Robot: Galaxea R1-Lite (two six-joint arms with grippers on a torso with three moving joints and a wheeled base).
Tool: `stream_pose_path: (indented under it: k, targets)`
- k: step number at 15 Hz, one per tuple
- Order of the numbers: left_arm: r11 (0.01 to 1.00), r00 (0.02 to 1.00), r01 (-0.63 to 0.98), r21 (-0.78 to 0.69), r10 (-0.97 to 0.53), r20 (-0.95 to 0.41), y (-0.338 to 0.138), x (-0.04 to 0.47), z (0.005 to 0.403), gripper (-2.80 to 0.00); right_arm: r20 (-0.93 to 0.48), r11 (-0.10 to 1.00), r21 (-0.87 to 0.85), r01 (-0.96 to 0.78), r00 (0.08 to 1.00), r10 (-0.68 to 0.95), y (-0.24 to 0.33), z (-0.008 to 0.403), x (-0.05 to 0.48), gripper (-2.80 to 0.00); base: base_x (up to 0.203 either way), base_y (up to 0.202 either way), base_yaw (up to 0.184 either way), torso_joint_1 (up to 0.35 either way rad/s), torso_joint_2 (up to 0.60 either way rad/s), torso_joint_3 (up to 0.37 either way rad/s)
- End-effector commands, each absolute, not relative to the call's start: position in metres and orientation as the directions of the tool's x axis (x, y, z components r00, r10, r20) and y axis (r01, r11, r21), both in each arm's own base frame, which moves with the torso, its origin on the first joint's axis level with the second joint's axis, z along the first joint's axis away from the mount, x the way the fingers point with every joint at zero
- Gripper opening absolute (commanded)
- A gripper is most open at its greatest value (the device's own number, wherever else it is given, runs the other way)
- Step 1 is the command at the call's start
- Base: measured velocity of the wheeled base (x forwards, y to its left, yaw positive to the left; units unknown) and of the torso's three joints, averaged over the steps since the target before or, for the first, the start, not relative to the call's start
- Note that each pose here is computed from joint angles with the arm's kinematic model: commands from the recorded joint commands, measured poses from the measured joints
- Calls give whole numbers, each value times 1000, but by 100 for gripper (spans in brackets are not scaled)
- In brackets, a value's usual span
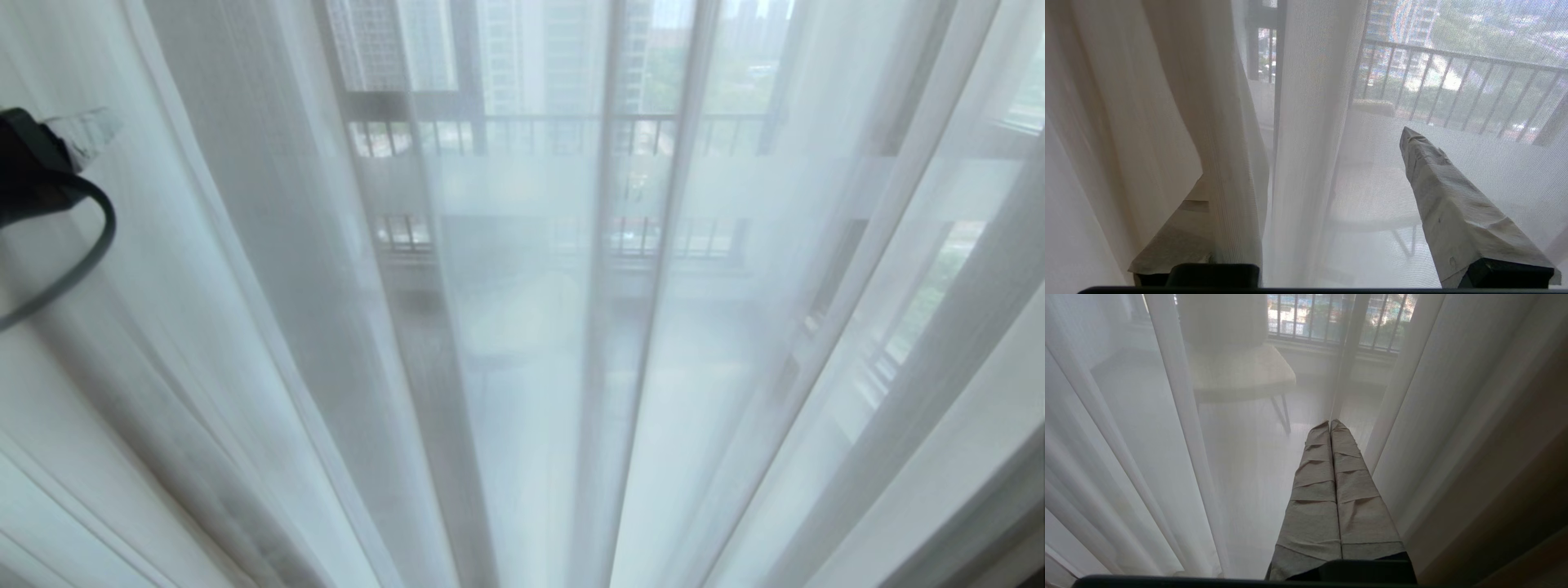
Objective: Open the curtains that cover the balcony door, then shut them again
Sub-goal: Close the inner curtains on both sides
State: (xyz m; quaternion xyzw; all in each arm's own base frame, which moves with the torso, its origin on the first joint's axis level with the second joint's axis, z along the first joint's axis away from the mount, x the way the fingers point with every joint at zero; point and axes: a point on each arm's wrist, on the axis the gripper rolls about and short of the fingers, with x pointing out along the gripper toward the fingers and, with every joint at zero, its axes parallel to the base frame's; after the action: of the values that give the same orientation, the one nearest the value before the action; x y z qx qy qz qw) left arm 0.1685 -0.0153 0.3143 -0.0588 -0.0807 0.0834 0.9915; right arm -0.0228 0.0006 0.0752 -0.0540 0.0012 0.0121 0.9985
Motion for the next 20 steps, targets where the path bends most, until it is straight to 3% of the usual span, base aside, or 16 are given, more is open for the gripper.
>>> stream_pose_path:
  k: [1,11,12,20]
  targets:
    - [978,967,-152,-140,176,181,-14,156,318,0,-3,994,-109,-25,1000,25,1,75,-23,-280,0,0,0,0,0,0]
    - [979,966,-164,-122,184,182,-3,78,288,0,-3,994,-109,-25,1000,25,1,75,-23,-280,0,0,0,0,0,0]
    - [979,965,-162,-123,183,187,-3,73,287,-280,-3,994,-109,-25,1000,25,1,75,-23,-280,0,0,0,0,0,0]
    - [979,964,-169,-113,188,190,2,36,261,-280,-3,994,-109,-25,1000,25,1,75,-23,-280,0,0,0,0,0,0]
